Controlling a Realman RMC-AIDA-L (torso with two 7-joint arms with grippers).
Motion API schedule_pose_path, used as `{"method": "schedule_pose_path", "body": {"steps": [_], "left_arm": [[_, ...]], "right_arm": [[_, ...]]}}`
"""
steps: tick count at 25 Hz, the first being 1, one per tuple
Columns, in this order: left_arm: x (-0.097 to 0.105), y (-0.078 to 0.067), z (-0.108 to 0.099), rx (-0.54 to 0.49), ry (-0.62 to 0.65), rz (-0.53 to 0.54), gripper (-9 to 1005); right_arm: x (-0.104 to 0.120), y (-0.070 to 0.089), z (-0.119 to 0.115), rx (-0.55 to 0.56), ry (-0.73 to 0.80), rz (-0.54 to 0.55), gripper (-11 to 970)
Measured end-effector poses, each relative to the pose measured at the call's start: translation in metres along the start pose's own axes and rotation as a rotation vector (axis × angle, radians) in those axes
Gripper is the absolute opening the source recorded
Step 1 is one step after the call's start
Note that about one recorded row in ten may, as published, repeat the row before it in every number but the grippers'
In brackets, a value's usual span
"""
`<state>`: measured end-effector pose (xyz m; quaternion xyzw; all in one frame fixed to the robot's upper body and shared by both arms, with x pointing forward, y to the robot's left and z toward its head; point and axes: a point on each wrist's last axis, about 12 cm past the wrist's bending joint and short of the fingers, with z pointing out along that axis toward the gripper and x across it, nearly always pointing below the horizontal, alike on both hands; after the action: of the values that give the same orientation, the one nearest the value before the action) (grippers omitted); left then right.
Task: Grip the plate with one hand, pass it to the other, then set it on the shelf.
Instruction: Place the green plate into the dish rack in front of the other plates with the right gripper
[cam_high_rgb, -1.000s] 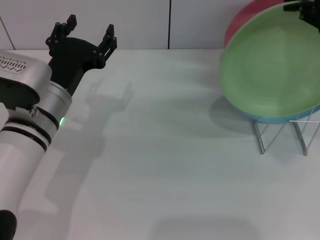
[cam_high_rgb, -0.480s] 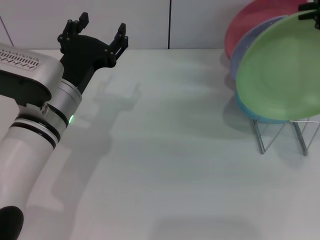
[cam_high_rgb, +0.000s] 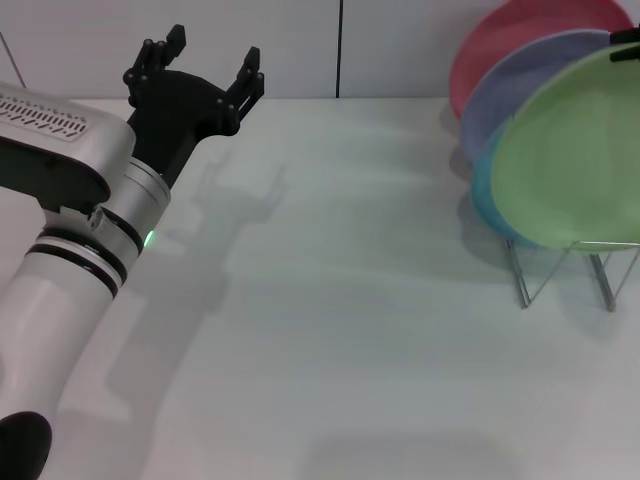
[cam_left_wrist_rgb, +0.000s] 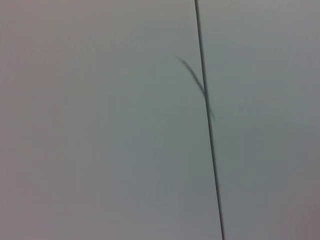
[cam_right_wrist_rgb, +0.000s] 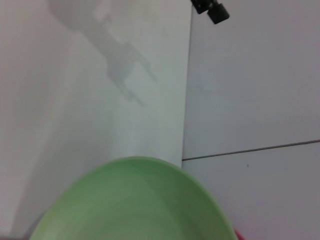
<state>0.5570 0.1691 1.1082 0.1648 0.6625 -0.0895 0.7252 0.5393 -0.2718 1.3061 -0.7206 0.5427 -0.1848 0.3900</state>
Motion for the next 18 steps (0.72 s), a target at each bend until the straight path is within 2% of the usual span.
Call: {"method": "schedule_pose_path", "body": {"steps": [7, 18], "left_arm": [[0.002, 0.000, 0.004, 0.010, 0.008, -0.010, 813], [0.002, -0.001, 0.010, 0.024, 0.009, 0.006, 813]], "right_arm": [[0.010, 0.009, 0.009, -0.023, 0.029, 0.043, 120], [0.004, 0.020, 0.010, -0.114, 0.017, 0.150, 190]]}}
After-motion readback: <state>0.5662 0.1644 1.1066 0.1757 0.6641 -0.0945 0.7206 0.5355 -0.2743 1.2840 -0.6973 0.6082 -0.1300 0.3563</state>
